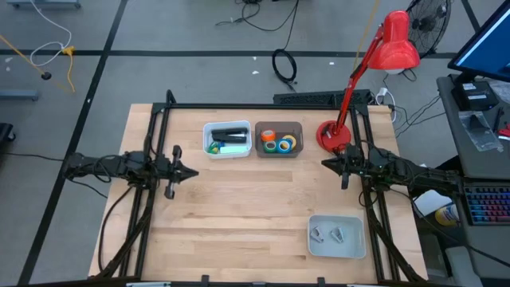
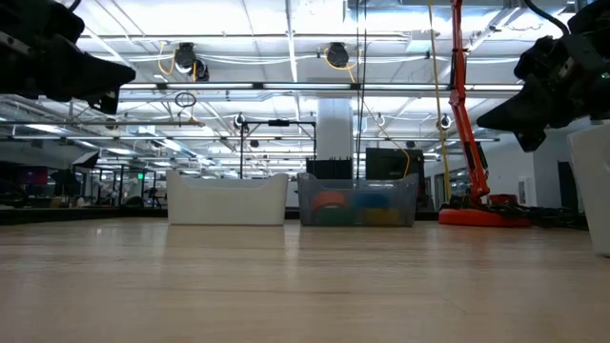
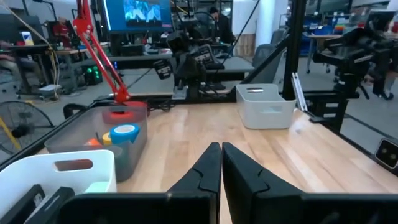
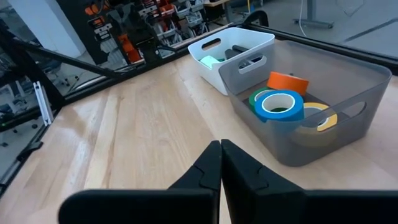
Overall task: Pick and place Stapler, Stapler remover, tape
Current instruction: Return to Home Position
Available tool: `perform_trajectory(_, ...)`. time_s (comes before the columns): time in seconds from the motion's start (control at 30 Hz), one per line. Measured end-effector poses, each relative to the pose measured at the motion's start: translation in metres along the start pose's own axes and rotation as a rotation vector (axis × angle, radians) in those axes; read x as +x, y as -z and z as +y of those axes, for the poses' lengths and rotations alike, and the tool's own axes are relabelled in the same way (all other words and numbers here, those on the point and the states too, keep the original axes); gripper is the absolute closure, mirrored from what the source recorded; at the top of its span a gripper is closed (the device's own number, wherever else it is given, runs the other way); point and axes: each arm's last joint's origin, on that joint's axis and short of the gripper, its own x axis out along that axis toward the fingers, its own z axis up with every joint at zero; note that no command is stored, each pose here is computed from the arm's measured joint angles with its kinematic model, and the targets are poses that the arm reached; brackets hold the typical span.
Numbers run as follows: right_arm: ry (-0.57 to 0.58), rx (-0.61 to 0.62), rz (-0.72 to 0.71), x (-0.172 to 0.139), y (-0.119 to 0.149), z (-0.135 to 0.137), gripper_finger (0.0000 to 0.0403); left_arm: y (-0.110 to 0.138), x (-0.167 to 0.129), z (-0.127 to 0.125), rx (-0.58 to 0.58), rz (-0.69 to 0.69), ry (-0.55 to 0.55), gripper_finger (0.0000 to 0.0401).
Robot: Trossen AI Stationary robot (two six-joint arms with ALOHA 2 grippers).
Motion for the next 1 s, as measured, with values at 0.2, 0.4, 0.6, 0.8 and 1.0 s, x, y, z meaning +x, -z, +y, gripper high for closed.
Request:
perform_trajectory(0.2,-0.004,-0.025,-0.011,0.0000,-0.0011,0.0004,0.0399,0.0001,0.0006,0.0006,-0.009,-0.001,-0.022,0.0382)
perform_trajectory(0.4,-0.004,-0.025,-0.013,0.0000,-0.0013,0.0004,0.0399,-0.0004,0.0006,0.0007,-0.008,-0.009,-0.025,0.0382)
perform_trajectory(0.6,-0.005,-0.025,-0.014,0.0000,-0.0013,0.0005,0.0399,-0.0005,0.0007,0.0007,-0.008,-0.012,-0.025,0.0382)
perform_trajectory(0.8,-0.004,-0.025,-0.014,0.0000,-0.0013,0.0005,0.0399,-0.0008,0.0006,0.0007,-0.008,-0.015,-0.025,0.0382)
perform_trajectory(1.0,-0.004,-0.025,-0.014,0.0000,-0.0013,0.0005,0.0399,-0.0008,0.0006,0.0007,-0.008,-0.016,-0.025,0.0382)
